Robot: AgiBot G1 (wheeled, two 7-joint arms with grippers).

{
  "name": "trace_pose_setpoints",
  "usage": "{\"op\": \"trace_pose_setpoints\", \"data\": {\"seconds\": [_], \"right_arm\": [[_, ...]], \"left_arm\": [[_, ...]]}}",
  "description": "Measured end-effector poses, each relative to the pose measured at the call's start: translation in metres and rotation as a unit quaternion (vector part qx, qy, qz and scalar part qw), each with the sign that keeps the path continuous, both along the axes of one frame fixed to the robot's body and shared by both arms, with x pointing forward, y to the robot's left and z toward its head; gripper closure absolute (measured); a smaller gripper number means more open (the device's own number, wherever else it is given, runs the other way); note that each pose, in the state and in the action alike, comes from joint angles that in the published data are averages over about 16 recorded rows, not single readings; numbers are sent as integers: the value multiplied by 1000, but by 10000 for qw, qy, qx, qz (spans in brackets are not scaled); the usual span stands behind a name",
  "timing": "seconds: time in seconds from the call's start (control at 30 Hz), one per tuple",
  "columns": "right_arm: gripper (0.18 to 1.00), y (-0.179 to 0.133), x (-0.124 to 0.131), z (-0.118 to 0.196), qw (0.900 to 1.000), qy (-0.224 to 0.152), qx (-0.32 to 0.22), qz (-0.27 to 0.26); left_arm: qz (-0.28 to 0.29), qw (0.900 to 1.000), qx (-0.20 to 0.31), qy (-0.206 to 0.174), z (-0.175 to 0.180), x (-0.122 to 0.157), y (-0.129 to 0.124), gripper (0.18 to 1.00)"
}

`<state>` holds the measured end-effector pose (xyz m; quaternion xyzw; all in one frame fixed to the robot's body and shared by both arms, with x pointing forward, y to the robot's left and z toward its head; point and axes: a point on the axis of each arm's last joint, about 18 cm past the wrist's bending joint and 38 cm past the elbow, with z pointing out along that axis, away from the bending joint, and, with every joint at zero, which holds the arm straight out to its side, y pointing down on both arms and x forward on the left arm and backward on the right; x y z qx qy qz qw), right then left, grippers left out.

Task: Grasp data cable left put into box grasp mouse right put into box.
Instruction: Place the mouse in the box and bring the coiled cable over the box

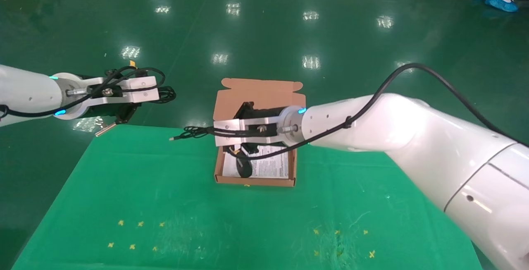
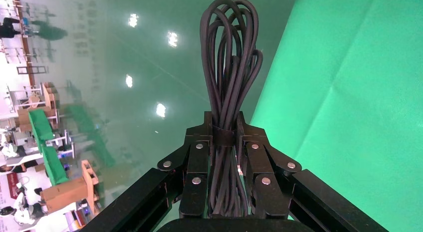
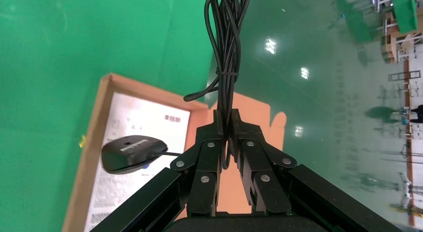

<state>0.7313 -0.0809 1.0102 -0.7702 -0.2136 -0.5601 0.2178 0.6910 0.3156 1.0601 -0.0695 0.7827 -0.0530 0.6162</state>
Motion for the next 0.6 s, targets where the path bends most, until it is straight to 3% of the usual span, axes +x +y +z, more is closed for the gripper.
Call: {"op": "trace_pose_setpoints", "data": {"seconds": [0.27, 0.6], "right_arm": [[973, -12, 11, -29, 9966, 539, 518, -344], [973, -42, 28, -51, 9820, 1043, 1193, -1023]], "left_arm": [[0, 10000, 0, 0, 0, 0, 0, 923], [1, 10000, 0, 0, 0, 0, 0, 923]]}}
